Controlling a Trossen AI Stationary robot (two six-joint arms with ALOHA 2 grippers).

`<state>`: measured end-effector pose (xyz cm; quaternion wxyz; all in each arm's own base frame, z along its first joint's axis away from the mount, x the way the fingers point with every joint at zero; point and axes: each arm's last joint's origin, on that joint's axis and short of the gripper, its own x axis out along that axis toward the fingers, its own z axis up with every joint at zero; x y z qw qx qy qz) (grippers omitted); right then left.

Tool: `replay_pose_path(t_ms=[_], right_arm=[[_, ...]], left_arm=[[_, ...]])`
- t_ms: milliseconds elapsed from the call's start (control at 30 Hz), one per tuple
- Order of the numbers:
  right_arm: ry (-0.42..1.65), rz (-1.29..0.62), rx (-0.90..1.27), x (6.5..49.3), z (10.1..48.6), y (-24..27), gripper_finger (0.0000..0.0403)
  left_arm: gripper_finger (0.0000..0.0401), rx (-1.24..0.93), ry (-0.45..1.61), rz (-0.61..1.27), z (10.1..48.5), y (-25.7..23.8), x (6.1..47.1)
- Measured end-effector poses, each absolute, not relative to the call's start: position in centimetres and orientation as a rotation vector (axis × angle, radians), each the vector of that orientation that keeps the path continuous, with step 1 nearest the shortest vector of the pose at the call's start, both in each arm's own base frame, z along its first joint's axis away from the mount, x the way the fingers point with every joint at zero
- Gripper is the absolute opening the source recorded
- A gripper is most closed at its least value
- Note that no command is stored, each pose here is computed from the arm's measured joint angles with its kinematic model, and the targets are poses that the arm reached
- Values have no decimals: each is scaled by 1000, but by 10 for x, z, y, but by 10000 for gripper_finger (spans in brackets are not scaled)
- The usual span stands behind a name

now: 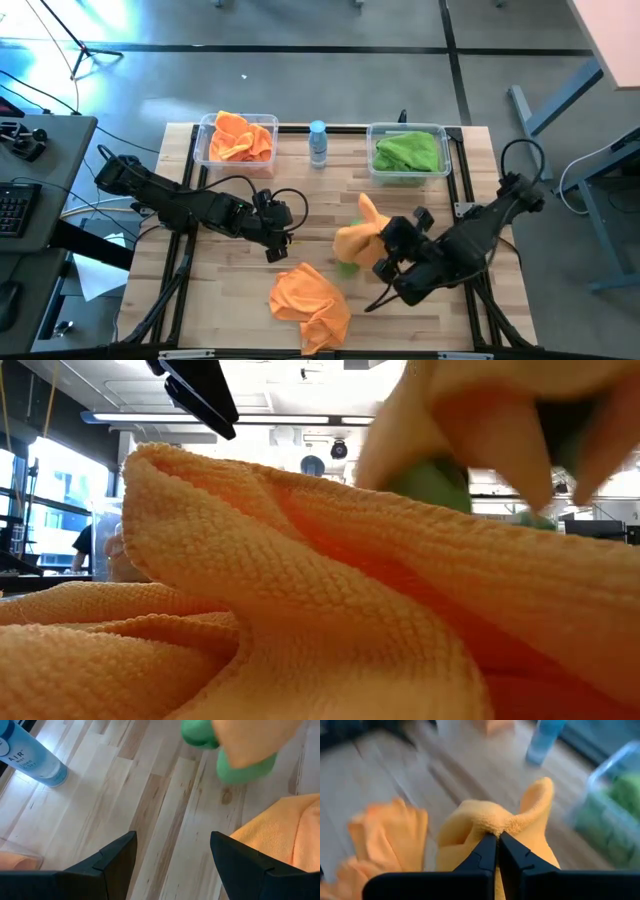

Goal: Sort microfiber towel by color & place in baskets
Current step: Put the orange towel into the left transparent bin

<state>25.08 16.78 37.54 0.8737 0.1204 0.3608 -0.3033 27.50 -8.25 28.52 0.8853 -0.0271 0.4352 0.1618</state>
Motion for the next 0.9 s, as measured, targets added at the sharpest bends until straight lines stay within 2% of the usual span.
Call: replay_pose_path(t_ms=[133, 367, 500, 733, 900], right_arm=[[633, -624, 241, 247, 398, 169, 1], [726, -588, 298, 247, 393, 171, 1], [886, -628, 337, 250, 360, 169, 1], [1195, -751, 438, 240, 272, 172, 1], [1366, -822, 548, 225, 226, 174, 30]], left_arm=[[241, -60, 908, 332, 285, -83, 275], [241, -68, 907, 334, 285, -83, 275], [241, -72, 911, 327, 285, -83, 275], [241, -67, 916, 317, 285, -83, 275], [241, -65, 916, 317, 285, -83, 275]])
